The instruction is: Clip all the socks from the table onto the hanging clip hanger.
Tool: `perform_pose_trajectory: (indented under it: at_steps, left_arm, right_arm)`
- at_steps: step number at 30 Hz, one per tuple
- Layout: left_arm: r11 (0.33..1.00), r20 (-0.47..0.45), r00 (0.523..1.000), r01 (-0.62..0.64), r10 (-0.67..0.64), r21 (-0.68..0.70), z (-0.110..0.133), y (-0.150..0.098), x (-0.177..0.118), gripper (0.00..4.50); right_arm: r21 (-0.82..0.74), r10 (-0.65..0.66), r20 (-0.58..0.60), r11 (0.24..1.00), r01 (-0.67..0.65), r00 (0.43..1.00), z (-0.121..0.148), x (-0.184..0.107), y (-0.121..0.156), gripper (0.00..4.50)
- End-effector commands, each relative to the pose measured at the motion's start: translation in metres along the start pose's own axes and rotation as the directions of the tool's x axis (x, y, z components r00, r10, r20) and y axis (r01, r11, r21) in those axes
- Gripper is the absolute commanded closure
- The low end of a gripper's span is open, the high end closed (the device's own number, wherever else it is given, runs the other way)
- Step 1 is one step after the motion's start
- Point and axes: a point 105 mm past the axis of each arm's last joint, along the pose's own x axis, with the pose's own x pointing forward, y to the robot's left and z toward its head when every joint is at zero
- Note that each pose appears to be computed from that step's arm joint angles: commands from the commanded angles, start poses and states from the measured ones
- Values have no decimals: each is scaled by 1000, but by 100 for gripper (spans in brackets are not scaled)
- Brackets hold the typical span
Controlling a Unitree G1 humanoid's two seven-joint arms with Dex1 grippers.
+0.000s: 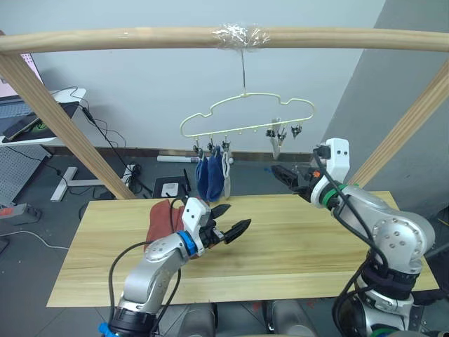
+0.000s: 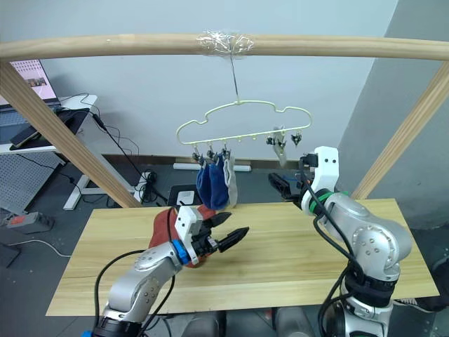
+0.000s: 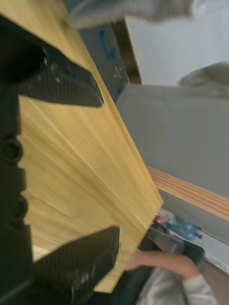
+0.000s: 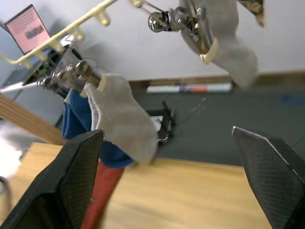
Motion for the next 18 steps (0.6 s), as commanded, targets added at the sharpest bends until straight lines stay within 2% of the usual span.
perform_pose_trajectory:
  at_steps: [1,4,7,9,11,18]
  left_arm:
    - [998,3,1000,-2,2,66,15,-1,-9,0]
    - [992,61,998,1,-9,125,34,-3,-17,0]
    - [987,100,995,9,-26,162,48,-8,-21,0]
    - [986,123,992,10,-31,168,57,-11,-23,0]
    - [985,135,990,6,-29,172,62,-12,-23,0]
    - [986,159,987,-1,-26,164,68,-16,-21,0]
  right_arm:
    - [-149,9,141,989,12,990,14,3,8,35]
    - [-227,-23,217,971,74,976,16,12,6,129]
    - [-199,-73,278,971,132,958,20,18,0,129]
    - [-189,-77,300,972,139,951,22,22,-1,158]
    - [-193,-77,312,971,142,947,23,26,0,212]
    - [-204,-101,358,962,184,928,32,39,-6,212]
